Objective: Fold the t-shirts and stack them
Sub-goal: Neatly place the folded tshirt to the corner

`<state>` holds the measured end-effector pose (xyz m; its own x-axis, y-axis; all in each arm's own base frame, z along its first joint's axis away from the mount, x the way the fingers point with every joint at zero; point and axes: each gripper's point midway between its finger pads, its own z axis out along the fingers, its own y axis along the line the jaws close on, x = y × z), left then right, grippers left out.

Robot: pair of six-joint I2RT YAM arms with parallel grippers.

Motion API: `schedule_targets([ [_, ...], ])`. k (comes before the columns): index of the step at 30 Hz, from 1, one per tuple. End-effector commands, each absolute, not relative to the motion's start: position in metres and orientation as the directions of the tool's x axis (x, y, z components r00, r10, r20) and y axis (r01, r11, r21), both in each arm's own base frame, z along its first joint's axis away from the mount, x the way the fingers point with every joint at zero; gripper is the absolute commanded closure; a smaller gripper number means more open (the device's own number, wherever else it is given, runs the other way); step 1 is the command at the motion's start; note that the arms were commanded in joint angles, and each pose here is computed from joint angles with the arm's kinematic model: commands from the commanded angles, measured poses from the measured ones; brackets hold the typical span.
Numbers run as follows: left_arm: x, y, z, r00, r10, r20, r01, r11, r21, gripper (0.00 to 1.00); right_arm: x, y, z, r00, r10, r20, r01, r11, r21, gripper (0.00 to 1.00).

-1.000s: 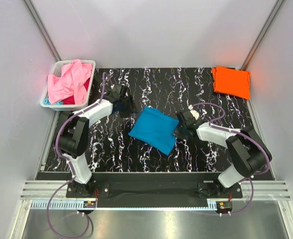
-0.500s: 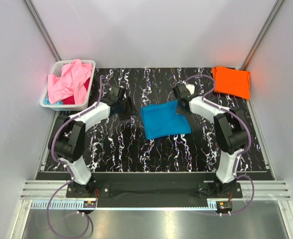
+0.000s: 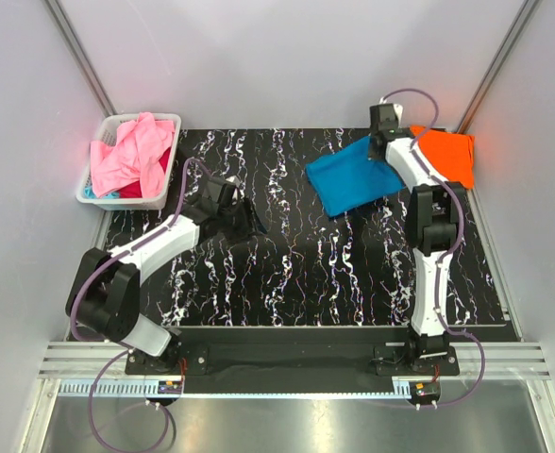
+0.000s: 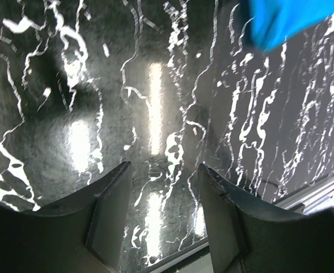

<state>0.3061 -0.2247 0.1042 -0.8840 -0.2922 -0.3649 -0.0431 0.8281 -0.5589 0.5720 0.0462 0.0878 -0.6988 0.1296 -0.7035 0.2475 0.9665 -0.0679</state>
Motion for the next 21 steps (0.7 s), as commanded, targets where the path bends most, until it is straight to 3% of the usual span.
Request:
schedule_targets([
  [1,0.304,-0.227,0.114,-0.881,-0.275,-0.384,-0.004,0.817,-0.577,0.45,0.601,0.01,0.159,-0.59,0.066,-0.805,0.282,0.951,-0.129,1.0],
  [11,0.31,-0.229,0.117,-0.881,-0.264,-0.392,0.006,0.823,-0.568,0.45,0.621,-0.082,0.208,-0.516,0.088,-0.852,0.474,0.858,-0.199,1.0],
  [21,0.309,-0.23,0.101,-0.896,-0.251,-0.367,-0.011,0.838,-0.546,0.46,0.601,-0.178,0.187,-0.452,0.24,-0.859,0.693,0.701,-0.169,1.0],
])
